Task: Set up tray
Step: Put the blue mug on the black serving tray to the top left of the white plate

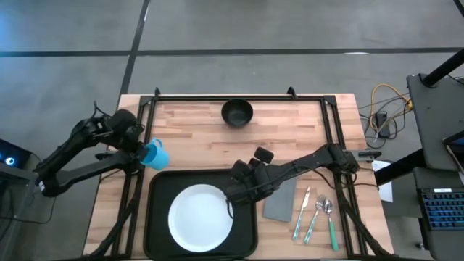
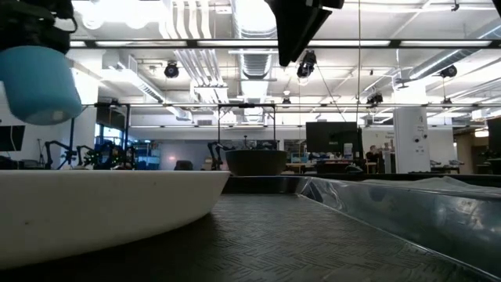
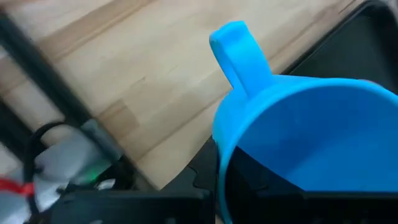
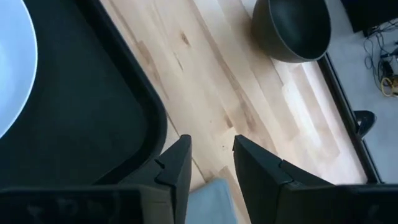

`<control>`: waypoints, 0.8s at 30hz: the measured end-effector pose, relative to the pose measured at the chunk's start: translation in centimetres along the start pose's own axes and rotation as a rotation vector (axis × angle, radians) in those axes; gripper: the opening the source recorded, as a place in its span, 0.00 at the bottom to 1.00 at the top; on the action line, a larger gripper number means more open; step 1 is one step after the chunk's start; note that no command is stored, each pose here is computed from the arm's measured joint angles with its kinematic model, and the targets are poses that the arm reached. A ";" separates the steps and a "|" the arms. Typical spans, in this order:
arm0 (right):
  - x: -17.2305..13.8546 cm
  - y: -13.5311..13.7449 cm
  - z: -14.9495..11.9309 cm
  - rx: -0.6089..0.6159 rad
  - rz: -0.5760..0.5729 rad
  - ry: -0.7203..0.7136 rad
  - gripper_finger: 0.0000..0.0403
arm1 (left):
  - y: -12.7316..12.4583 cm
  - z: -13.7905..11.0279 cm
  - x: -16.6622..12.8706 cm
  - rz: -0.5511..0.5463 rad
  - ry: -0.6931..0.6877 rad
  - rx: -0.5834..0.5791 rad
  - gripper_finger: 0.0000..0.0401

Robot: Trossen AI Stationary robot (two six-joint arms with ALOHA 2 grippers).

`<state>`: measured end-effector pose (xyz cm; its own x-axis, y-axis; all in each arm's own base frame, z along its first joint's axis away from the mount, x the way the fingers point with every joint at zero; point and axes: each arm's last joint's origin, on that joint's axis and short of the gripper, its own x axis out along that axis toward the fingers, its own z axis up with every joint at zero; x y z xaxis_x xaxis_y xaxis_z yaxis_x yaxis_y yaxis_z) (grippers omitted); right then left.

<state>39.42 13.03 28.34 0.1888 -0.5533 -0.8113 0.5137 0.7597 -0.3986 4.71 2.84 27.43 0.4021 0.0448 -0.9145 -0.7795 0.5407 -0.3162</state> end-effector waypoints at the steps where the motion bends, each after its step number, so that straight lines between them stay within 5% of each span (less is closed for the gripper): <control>1: 0.0 0.1 -0.1 0.002 0.002 0.000 0.26 | -0.2 0.3 0.1 -0.007 -0.009 -0.001 0.00; 14: -0.4 0.5 -0.5 0.064 0.028 0.016 0.21 | -4.8 5.2 4.8 0.013 0.055 0.219 0.00; 20: -0.6 0.7 -0.7 0.070 0.030 0.015 0.20 | -7.3 2.6 5.6 0.041 0.109 0.316 0.00; 24: -0.5 0.7 -0.8 0.068 0.025 0.013 0.20 | -7.7 0.0 5.1 0.085 0.108 0.245 0.00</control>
<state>39.06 14.13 28.12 0.1918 -0.5293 -0.8264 0.5645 0.7484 -0.3483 12.75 -1.09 25.23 0.2771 0.0160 -0.9607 -0.6634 0.7265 -0.1792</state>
